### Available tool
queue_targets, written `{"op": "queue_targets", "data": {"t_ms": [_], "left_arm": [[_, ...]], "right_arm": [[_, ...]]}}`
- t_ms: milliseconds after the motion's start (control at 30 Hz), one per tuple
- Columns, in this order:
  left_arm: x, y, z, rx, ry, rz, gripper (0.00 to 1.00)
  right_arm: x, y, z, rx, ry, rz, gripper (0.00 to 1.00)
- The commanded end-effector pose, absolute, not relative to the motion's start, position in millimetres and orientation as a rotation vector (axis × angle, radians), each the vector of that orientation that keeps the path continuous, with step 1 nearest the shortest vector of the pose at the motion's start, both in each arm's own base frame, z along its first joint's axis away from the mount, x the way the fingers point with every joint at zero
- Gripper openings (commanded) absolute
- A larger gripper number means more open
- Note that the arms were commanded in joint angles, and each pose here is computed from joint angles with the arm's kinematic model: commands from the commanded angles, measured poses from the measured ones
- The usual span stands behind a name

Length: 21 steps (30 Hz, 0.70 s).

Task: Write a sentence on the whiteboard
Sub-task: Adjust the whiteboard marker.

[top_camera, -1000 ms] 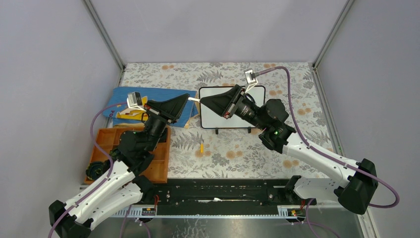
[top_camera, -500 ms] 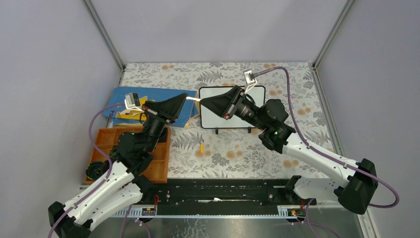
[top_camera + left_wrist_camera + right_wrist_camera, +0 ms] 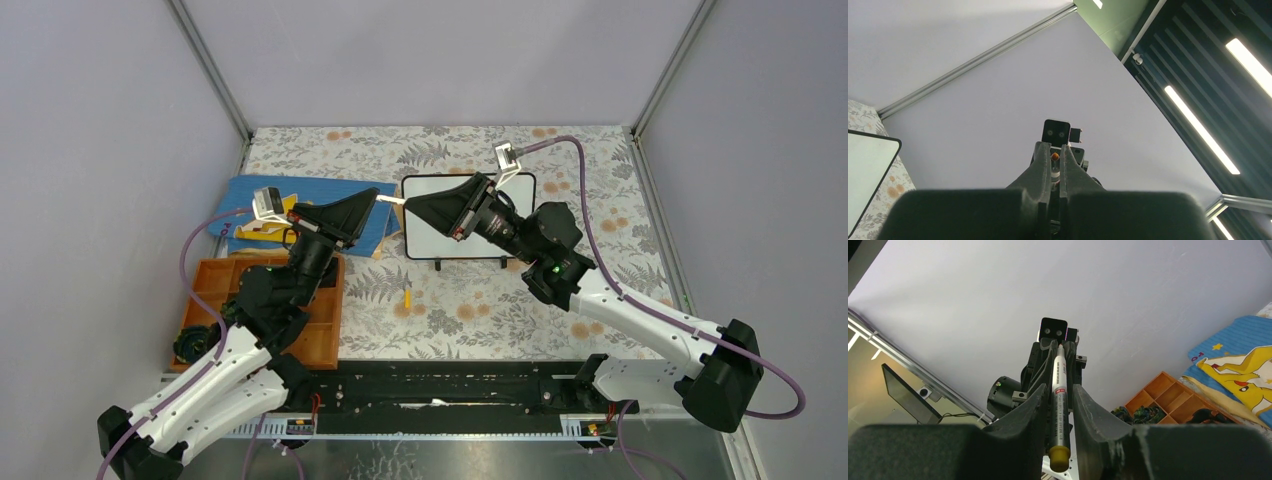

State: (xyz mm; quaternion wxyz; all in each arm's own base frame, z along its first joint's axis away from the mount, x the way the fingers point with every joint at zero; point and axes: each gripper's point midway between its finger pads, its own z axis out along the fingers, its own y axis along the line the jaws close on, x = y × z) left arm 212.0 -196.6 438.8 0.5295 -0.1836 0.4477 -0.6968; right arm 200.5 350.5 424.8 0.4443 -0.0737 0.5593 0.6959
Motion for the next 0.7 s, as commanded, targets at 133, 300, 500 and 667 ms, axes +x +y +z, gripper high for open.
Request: {"op": "queue_targets", "data": {"t_ms": [133,300,500,667], "left_arm": [[211.7,-196.5,437.4,-0.439,1.068,-1.662,0.00],[212.0,-196.9,436.9,-0.439,1.071,-1.663,0.00],[212.3,-198.0,436.5,-0.439,1.073,-1.666,0.00],[212.3,-198.2,435.7,-0.439,1.075,-1.668,0.00]], "right_arm": [[196.1,339.9,450.5,-0.171,1.269,1.746,0.29],[195.8,340.7,450.2,-0.177,1.272,1.743,0.30],[195.0,341.6,450.3,-0.186,1.273,1.747,0.23],[194.1,341.8,450.4,-0.193,1.270,1.749,0.15]]}}
